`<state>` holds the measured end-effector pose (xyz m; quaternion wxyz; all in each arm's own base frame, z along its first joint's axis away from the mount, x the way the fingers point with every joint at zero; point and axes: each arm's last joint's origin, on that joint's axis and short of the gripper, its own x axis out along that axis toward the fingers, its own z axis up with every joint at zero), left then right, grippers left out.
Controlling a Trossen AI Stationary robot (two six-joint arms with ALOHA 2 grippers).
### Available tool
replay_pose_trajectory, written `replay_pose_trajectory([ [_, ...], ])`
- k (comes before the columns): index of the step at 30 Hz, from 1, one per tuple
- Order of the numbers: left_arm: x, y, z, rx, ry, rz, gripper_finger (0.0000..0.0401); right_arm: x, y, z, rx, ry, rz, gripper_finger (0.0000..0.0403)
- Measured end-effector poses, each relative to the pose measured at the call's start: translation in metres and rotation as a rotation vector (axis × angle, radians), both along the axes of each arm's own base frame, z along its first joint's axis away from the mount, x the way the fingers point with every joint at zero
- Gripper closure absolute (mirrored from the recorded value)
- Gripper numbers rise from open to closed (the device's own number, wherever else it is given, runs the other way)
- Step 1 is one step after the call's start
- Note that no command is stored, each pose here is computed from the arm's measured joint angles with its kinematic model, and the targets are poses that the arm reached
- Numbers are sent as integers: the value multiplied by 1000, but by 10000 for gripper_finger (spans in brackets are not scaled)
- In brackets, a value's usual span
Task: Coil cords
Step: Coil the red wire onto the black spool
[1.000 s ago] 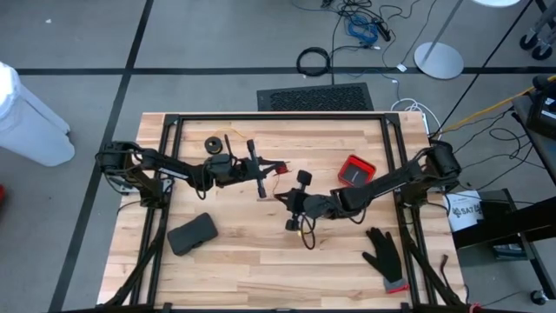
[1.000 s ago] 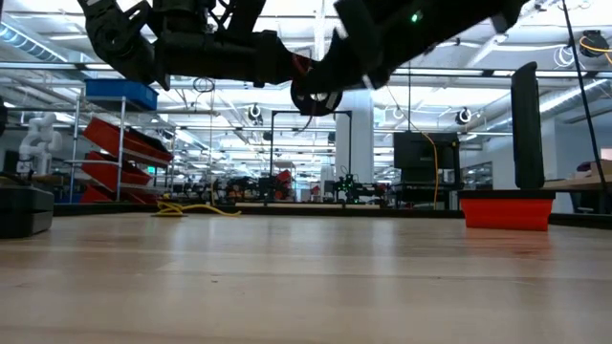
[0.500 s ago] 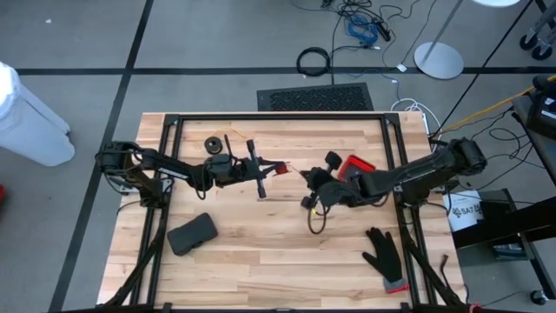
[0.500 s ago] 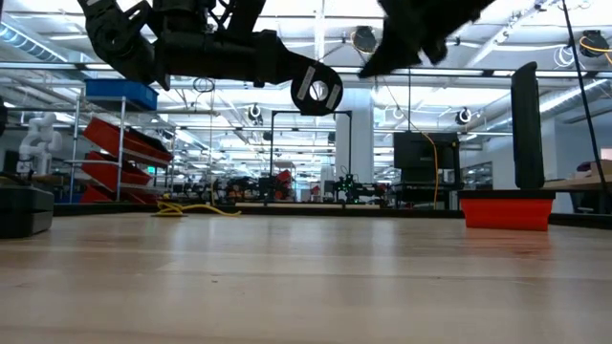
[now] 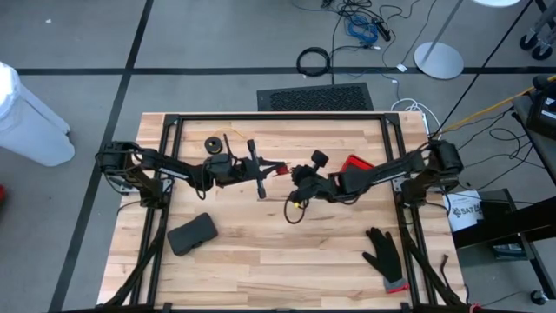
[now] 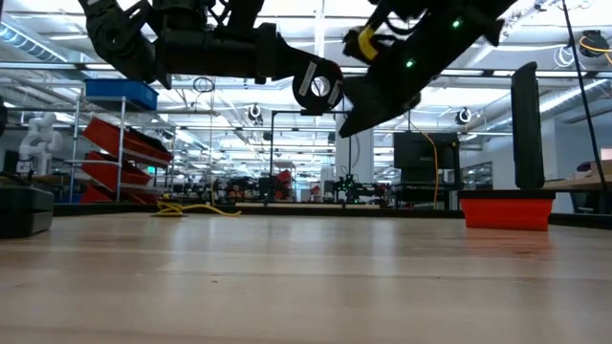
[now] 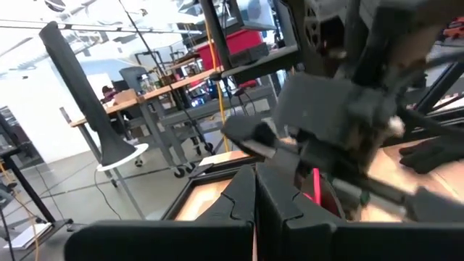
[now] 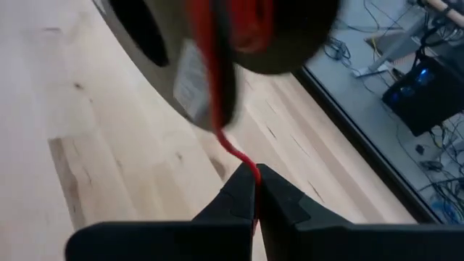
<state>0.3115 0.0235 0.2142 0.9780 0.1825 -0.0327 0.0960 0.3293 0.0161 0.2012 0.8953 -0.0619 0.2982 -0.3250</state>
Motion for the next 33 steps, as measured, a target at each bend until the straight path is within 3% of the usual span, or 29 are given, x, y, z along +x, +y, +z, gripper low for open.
replay_pose_trajectory([
  [9,0,0,2,-23,-22,-10,401,28,-3,-20,-48,-99,70,403],
  [16,0,2,-1,-17,3,8,401,17,13,-6,-57,-74,92,403],
  [24,0,2,0,-18,1,0,401,-10,18,21,-90,-27,28,403],
  [33,0,0,3,-43,-35,-35,401,-16,1,14,-49,8,-29,402],
])
